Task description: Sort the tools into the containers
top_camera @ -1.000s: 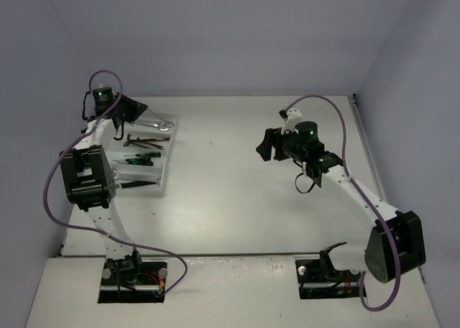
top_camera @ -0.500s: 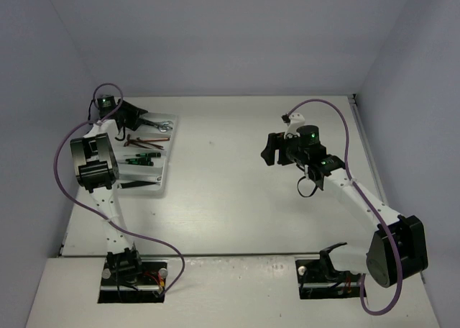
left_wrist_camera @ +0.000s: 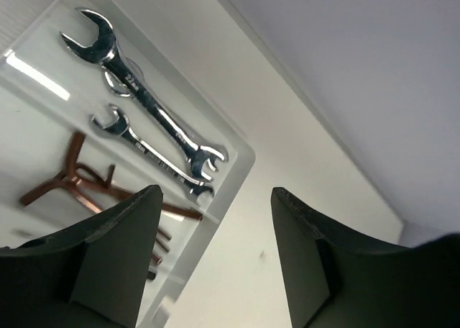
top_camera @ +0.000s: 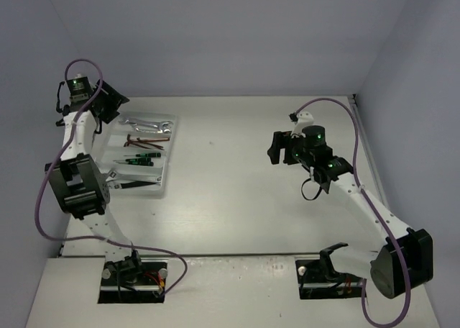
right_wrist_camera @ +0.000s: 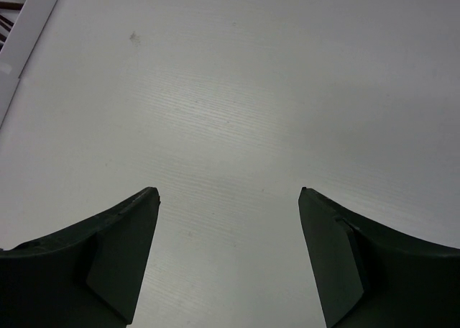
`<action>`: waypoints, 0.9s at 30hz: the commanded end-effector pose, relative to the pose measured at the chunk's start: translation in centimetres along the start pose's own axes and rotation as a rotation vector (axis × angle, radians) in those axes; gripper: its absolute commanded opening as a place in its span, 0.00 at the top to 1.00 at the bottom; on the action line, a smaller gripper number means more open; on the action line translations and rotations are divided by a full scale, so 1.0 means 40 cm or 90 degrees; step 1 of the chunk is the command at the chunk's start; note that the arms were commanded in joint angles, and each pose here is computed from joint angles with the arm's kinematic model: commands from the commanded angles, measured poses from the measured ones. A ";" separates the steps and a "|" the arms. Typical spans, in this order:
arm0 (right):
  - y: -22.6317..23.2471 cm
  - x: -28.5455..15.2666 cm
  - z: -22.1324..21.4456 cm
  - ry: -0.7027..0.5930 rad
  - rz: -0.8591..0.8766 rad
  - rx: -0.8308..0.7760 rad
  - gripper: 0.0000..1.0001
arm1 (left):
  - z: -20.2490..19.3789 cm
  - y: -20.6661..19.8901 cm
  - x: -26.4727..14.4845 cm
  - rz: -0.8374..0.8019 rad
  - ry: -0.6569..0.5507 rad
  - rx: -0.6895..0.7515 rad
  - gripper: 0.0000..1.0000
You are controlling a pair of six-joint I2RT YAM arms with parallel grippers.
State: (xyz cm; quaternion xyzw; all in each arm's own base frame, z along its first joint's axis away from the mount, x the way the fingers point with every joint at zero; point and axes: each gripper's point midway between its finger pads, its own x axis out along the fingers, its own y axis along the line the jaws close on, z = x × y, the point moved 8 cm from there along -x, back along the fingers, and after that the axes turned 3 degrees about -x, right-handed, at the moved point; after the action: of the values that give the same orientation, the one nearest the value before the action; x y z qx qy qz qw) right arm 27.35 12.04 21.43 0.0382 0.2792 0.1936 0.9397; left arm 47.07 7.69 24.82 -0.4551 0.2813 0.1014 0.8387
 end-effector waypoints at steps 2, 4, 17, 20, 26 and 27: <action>-0.011 -0.095 0.124 -0.125 -0.074 0.008 0.19 | -0.031 -0.033 -0.240 0.031 -0.024 0.147 0.41; -0.011 -0.137 0.133 -0.143 -0.090 0.017 0.11 | -0.057 -0.047 -0.329 0.020 -0.040 0.168 0.41; -0.031 -0.378 0.172 -0.259 -0.198 0.024 0.00 | -0.270 0.072 -0.709 0.073 -0.124 0.308 0.36; -0.031 -0.425 0.155 -0.280 -0.199 0.024 0.00 | -0.327 0.133 -0.753 0.121 -0.112 0.314 0.35; -0.031 -0.479 0.109 -0.290 -0.208 -0.005 0.00 | -0.402 0.177 -0.776 0.105 -0.101 0.289 0.34; -0.033 -0.486 0.100 -0.294 -0.212 -0.005 0.00 | -0.411 0.182 -0.777 0.104 -0.102 0.284 0.34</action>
State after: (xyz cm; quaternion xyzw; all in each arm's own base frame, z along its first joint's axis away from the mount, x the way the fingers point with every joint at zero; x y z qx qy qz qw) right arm 16.08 4.37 34.29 0.0461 0.0813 0.0449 0.9946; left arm 12.97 1.33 31.00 -0.2194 0.2578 0.1330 0.9315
